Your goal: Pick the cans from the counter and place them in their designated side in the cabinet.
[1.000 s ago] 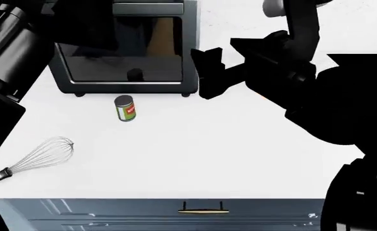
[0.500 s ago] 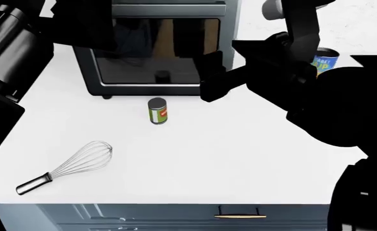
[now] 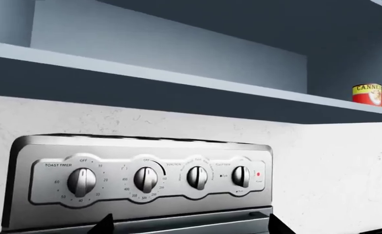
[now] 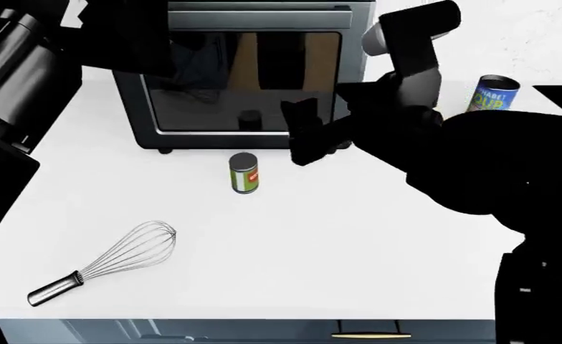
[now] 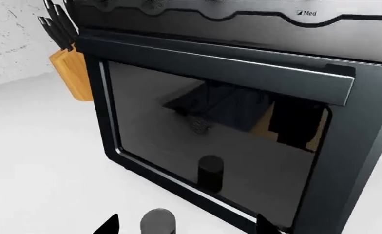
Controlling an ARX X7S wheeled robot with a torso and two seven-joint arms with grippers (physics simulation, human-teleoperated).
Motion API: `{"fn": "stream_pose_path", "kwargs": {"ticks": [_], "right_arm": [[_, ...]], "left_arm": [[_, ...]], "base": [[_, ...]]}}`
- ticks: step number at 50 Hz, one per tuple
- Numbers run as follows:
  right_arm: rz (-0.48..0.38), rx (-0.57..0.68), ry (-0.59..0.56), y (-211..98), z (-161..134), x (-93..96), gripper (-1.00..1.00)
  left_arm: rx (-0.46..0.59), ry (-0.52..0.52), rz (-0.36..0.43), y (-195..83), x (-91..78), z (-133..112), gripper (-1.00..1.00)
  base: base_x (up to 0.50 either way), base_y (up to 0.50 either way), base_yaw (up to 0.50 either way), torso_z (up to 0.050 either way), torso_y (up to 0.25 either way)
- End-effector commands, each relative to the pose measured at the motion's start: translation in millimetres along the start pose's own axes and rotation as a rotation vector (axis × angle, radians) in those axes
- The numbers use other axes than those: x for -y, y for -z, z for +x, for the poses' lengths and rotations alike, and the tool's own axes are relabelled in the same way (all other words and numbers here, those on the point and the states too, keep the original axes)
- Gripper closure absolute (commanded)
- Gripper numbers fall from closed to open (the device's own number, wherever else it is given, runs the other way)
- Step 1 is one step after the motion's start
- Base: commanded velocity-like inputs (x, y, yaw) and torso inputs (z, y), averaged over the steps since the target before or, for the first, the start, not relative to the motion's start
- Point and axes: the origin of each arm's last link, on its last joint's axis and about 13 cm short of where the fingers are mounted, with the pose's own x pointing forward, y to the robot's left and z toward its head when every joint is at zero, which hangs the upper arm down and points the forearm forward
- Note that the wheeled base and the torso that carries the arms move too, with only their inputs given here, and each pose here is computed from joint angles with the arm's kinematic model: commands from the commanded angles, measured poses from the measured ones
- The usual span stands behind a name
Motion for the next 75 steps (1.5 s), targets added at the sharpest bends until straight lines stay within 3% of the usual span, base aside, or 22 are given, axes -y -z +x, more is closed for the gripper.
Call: {"fn": "stream_pose_path", "kwargs": {"ticks": [1,13,32,61,75], "right_arm": [[-0.022,-0.118,-0.015,23.6,23.4,2.9,-1.0],[-0.041,-0.213,-0.048,45.7,34.8,-4.7,-1.0],[-0.095,-0.278,-0.072,52.9,54.7,-4.6,-1.0],[-0.115,-0.291,-0.11,65.9,96.0,-10.9,-1.0],[-0.122,-0.288,-0.096,94.9,108.6,-10.5,-1.0]], "left_arm": [[0.004,0.001,0.002,-0.6,0.5,0.2,-1.0],[0.006,0.001,-0.003,-0.2,-0.6,-0.6,-1.0],[0.008,-0.002,-0.009,1.6,-1.3,-1.6,-1.0],[0.0,-0.003,-0.007,2.1,-1.7,0.0,-1.0],[-0.001,-0.008,-0.009,2.9,-2.1,-1.5,-1.0]], "base": [[0.0,0.0,0.0,0.0,0.0],[0.0,0.0,0.0,0.0,0.0],[0.0,0.0,0.0,0.0,0.0],[0.0,0.0,0.0,0.0,0.0],[0.0,0.0,0.0,0.0,0.0]]}}
